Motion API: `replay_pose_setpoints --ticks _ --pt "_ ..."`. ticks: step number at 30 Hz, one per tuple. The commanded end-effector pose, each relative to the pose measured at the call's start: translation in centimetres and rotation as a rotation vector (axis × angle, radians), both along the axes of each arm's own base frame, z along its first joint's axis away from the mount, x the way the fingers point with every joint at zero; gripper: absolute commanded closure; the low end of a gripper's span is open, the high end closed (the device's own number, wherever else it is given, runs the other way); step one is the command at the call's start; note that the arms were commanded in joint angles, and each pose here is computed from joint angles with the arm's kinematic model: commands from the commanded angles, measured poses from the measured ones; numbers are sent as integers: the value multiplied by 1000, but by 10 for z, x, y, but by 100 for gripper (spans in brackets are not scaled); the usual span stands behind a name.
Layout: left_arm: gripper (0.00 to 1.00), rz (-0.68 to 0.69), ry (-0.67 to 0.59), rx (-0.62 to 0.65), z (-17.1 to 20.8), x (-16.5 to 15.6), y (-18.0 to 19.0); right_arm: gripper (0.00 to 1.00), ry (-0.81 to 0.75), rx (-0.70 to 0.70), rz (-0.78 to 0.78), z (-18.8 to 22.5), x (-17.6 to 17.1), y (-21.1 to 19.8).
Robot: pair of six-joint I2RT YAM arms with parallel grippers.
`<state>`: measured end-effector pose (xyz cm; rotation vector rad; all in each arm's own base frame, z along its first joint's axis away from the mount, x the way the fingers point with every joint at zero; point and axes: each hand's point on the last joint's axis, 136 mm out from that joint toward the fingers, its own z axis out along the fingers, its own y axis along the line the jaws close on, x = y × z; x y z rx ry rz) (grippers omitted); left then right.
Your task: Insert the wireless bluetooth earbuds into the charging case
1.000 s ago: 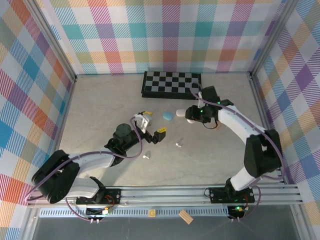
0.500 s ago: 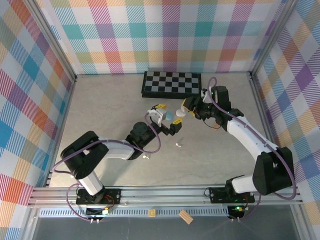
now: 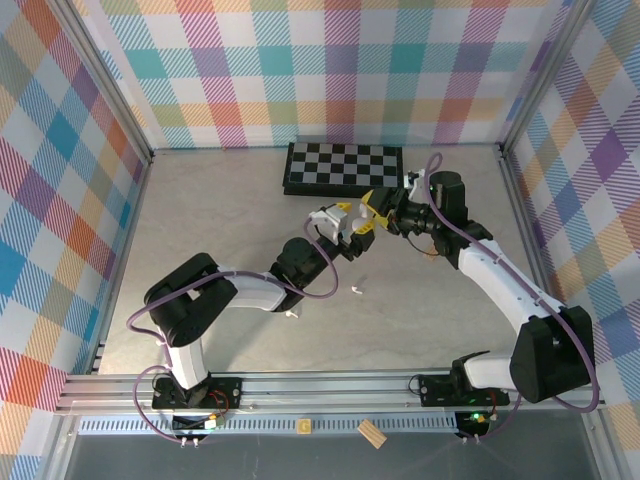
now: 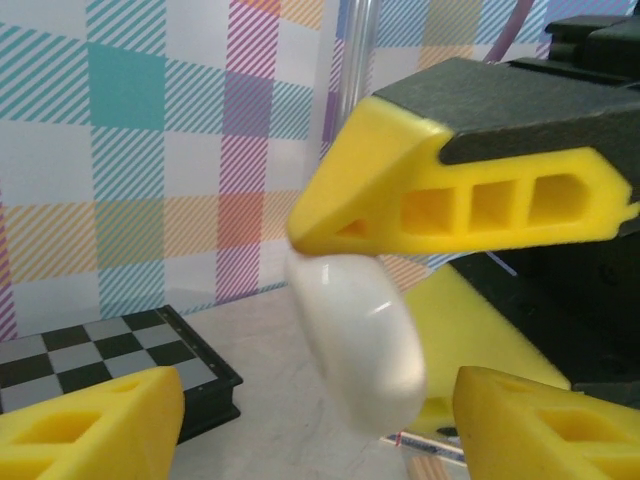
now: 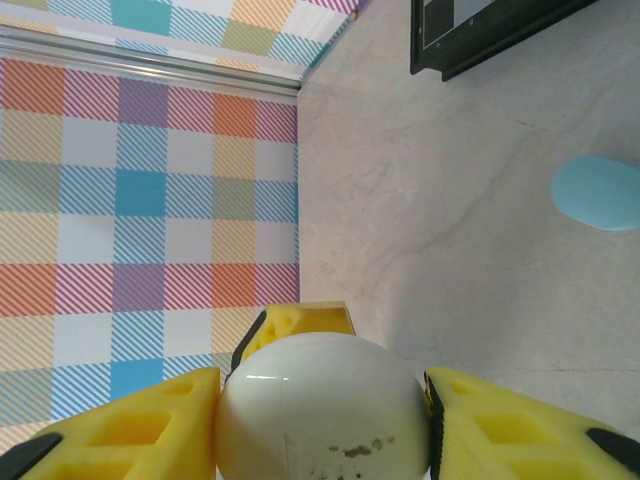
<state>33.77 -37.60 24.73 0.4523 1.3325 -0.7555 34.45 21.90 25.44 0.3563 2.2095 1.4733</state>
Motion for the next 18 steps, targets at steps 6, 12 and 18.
replay_pose_setpoints --ticks 6,12,18 --pt "45 -61 -48 -55 19 -12 -16 52 -33 39 44 10 -8 3" --pt "64 -82 -48 -56 20 -14 -18 52 -43 38 52 12 -12 3" --pt "77 -86 -68 -47 25 -19 -14 50 -50 10 55 10 -16 0"
